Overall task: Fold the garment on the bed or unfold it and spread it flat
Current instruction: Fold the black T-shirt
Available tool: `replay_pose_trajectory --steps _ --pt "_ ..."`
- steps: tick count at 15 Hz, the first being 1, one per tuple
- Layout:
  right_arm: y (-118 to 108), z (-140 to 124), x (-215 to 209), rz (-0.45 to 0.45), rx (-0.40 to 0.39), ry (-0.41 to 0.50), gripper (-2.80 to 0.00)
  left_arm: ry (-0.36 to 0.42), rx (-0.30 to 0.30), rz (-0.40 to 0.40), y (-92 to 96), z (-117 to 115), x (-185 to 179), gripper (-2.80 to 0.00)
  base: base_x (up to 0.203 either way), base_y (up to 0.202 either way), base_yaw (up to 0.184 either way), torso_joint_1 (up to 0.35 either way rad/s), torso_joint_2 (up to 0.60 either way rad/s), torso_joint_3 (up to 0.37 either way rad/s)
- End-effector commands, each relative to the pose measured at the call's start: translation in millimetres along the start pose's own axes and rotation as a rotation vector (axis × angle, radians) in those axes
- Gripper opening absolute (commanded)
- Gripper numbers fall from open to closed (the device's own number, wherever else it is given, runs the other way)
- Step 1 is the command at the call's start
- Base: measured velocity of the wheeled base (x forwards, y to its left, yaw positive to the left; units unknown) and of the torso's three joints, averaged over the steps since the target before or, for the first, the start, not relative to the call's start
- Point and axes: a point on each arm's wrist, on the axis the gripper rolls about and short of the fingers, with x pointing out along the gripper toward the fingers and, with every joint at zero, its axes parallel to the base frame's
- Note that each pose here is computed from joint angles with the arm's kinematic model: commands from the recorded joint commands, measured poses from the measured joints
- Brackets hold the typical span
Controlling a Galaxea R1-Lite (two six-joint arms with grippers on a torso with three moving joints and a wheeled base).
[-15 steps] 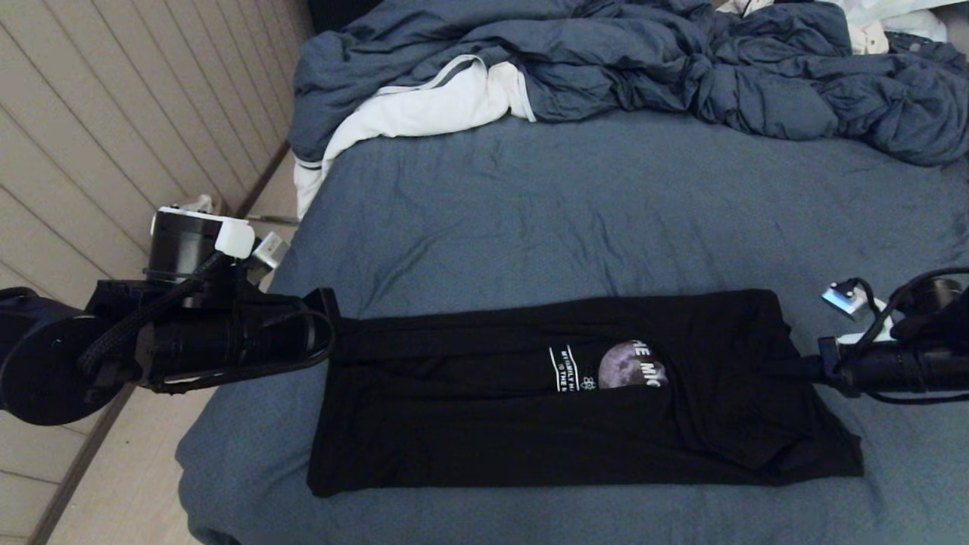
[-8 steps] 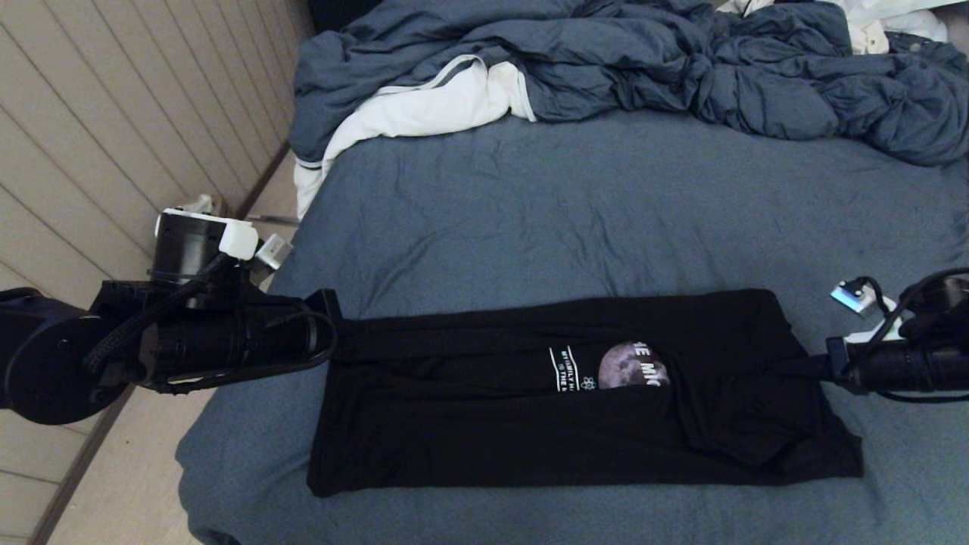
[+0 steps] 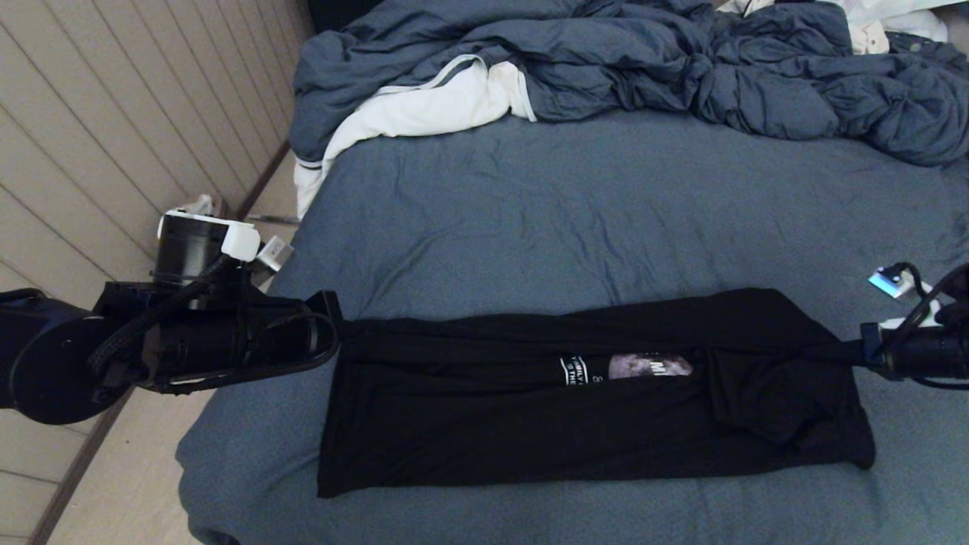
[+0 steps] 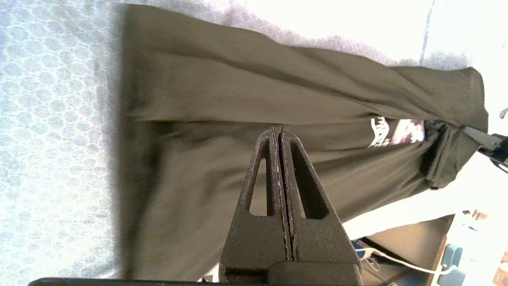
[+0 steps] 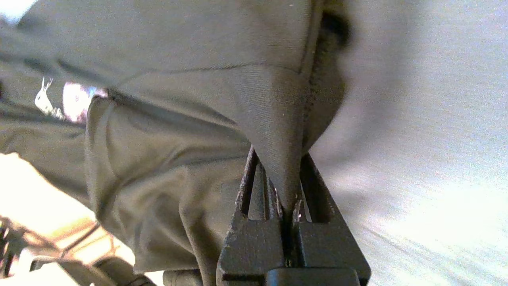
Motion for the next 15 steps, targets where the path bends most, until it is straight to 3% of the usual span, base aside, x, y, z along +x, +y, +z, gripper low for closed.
replay_pose_trajectory --steps 1,7,15 --pt "-18 1 -15 -0.039 0.024 -0.030 -2.80 -0.002 -0.003 -0.002 -0.2 0 0 -2.80 0.000 0.000 0.000 0.000 0.00 0.000" --pt "-57 5 -44 -0.110 0.083 -0.066 -2.80 -0.002 -0.004 -0.002 -0.2 0 0 -2.80 0.000 0.000 0.000 0.000 0.00 0.000" --pt "-75 21 -91 -0.190 0.107 -0.124 -2.80 0.000 -0.004 -0.005 -0.6 0 0 -2.80 0.000 0.000 0.000 0.000 0.00 0.000"
